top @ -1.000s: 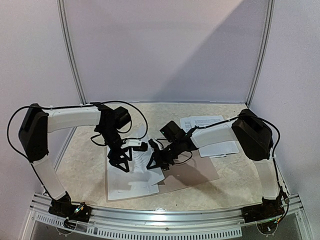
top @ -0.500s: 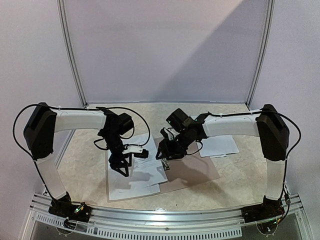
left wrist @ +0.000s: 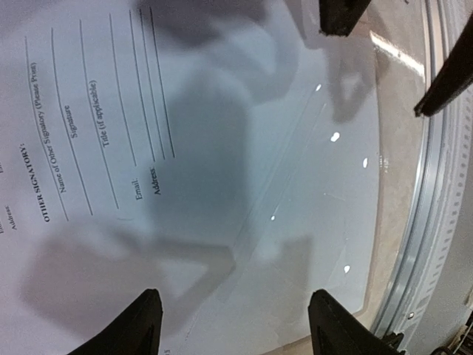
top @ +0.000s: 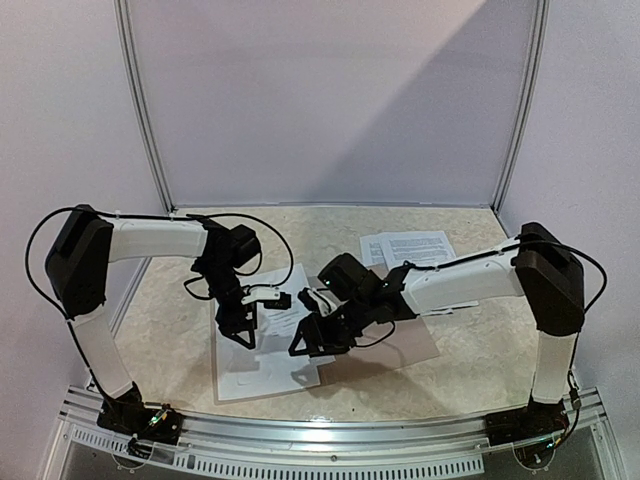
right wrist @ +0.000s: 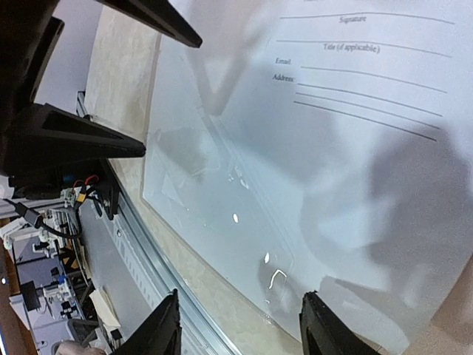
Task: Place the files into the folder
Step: Insert the folder to form pockets on the folder.
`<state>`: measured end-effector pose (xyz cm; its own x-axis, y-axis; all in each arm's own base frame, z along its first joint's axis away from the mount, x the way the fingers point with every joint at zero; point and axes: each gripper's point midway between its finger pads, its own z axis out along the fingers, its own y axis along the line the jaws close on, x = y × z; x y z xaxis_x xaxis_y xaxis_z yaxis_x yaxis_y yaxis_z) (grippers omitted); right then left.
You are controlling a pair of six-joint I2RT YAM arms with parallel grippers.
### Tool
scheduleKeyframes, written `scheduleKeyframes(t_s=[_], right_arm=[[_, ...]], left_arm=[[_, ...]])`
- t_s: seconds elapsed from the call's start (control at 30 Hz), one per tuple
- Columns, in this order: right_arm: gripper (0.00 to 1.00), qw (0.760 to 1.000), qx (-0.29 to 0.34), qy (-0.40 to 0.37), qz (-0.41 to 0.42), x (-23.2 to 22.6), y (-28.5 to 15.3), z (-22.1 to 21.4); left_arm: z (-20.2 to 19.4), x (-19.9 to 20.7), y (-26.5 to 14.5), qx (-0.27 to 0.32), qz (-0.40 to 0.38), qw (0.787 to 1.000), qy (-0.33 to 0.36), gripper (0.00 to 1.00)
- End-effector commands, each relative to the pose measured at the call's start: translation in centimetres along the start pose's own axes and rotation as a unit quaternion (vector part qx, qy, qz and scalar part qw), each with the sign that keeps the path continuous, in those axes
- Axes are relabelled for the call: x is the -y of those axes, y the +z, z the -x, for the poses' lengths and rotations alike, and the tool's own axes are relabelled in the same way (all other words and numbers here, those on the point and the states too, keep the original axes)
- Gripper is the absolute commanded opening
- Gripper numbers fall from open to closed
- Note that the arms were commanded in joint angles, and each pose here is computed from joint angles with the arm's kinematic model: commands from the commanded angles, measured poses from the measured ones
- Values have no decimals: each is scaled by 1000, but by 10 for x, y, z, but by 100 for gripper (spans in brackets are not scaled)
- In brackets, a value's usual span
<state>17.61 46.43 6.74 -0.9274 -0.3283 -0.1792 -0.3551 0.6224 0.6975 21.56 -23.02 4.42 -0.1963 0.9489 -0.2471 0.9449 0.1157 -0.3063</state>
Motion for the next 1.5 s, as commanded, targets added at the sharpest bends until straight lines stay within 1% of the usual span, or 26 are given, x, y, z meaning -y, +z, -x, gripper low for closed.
scheduleKeyframes(t_s=[0.0,0.07,0.13,0.23,0.3,0.47,0.63,0.77,0.87,1.03,1.1,1.13,1.23,1.27,1.33,1.37,1.47], right_arm=[[51,998,-8,15,56,-14,14,4],[51,999,-27,29,29,2,25,-5],[52,999,-25,38,6,16,28,-8],[54,999,-31,41,-10,25,31,-11],[52,999,-38,38,-1,25,35,-13],[43,997,-64,20,48,8,42,-16],[39,995,-71,8,63,2,43,-16],[35,993,-69,2,95,-12,44,-11],[33,993,-72,5,98,-13,48,-10],[31,994,-83,18,67,5,57,-15],[28,995,-85,19,54,10,58,-17],[23,995,-83,17,51,11,57,-16],[3,995,-81,9,59,8,56,-16],[1,995,-80,4,67,5,55,-15],[0,994,-71,-14,85,-2,53,-14],[0,993,-50,-35,102,-11,49,-6],[0,992,-12,-71,106,-22,38,5]], left_arm=[[2,-1,1,10,-2,1000,-10,69],[2,-2,2,9,-2,1000,-12,69],[2,-3,2,8,-1,1000,-12,69],[2,-2,2,7,-2,1000,-13,69],[1,-1,2,7,-3,1000,-13,69],[1,-2,3,4,-3,1000,-15,69],[-1,-4,6,-2,-4,1000,-18,69],[-2,-4,8,-4,-6,1000,-20,69],[-1,-4,7,-3,-7,1000,-20,69],[-1,-2,7,-1,-12,1000,-20,69],[0,-1,6,2,-15,1000,-19,69],[1,1,6,3,-18,1000,-15,69],[9,11,-2,26,-34,999,10,70],[15,16,-7,43,-44,998,23,70],[27,29,-17,79,-67,993,50,72],[34,35,-21,99,-83,990,61,73],[39,40,-21,110,-107,985,74,75]])
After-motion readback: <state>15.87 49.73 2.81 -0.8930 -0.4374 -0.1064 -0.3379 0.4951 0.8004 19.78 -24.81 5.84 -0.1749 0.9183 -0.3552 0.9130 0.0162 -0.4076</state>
